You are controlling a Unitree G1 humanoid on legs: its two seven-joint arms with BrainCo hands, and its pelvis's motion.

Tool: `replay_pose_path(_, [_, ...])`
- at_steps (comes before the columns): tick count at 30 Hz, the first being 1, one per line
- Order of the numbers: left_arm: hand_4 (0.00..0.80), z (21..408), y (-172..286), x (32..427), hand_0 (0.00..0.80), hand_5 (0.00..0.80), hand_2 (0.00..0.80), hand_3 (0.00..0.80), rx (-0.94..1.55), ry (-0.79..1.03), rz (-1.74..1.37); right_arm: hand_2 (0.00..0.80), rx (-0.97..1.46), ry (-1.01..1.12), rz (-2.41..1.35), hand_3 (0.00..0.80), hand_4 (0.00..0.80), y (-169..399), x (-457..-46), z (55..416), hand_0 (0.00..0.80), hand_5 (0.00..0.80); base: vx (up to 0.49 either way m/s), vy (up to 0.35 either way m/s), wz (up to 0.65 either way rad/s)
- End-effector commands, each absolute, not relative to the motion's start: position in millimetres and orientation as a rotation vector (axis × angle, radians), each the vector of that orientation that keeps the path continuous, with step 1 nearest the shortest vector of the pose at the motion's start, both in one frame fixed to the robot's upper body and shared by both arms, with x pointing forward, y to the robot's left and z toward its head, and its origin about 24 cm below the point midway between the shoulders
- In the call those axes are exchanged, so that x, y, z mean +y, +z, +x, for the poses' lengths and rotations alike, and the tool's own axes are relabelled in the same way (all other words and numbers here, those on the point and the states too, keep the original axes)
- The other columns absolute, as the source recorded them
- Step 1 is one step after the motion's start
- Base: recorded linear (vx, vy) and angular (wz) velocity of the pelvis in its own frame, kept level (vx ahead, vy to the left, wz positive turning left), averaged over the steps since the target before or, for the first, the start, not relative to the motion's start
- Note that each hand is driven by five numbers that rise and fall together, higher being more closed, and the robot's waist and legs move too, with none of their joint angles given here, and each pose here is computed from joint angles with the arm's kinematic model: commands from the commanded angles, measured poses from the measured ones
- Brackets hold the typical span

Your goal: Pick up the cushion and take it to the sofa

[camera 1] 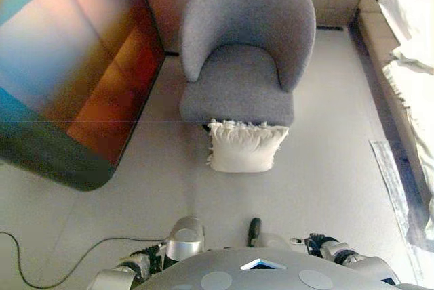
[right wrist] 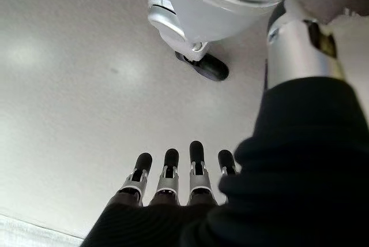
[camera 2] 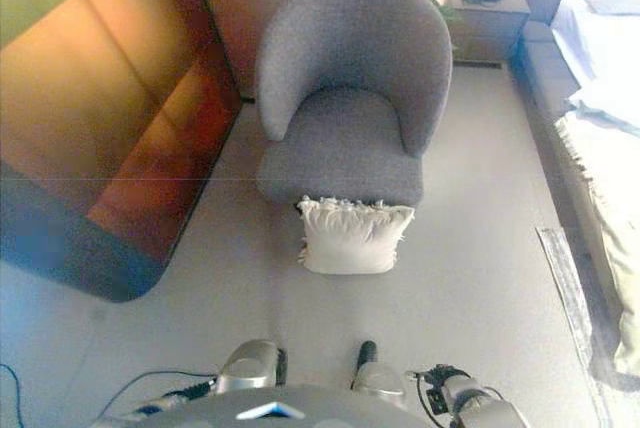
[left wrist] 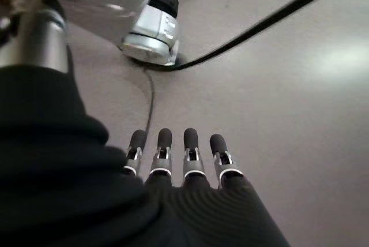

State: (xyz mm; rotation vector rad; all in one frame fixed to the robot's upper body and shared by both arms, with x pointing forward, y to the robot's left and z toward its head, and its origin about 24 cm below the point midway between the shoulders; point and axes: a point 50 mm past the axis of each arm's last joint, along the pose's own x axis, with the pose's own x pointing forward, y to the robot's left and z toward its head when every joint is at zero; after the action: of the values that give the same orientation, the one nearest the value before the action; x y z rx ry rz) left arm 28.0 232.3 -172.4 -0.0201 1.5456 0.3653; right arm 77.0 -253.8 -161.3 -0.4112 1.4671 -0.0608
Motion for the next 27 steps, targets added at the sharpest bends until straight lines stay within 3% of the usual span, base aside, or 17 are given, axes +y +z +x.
replay_pose_path(1, [0.0,25.5,-171.7,235.7,0.0,0.0,0.0,0.0,1.559,0.364,-0.03,0.0,1.423,-0.074,-0.445,0.0,0.0,-157.6,-261.7,84.6,0.0,0.0,0.456,0.117,0.17])
replay_pose_path(9, [0.0,14.7,-172.9,230.8,0.0,0.0,0.0,0.0,1.619,0.374,-0.033,0.0,1.495,-0.091,-0.424,0.0,0.0,-162.2,-257.0,66.3,0.0,0.0,0.505,0.131,0.01])
replay_pose_path(15, [0.0,24.6,-170.1,240.8,0.0,0.0,0.0,0.0,1.591,0.394,-0.027,0.0,1.501,-0.052,-0.426,0.0,0.0,-163.7,-252.3,65.5,0.0,0.0,0.502,0.199,-0.4])
replay_pose_path(19, [0.0,41.7,-164.9,254.8,0.0,0.0,0.0,0.0,1.569,0.408,0.02,0.0,1.444,0.02,-0.433,0.0,0.0,-163.3,-244.7,79.4,0.0,0.0,0.414,0.166,-0.08])
replay_pose_path(27, [0.0,70.0,-158.6,262.6,0.0,0.0,0.0,0.0,1.523,0.395,0.062,0.0,1.386,-0.079,-0.389,0.0,0.0,-160.4,-239.2,99.0,0.0,0.0,0.266,0.006,0.02])
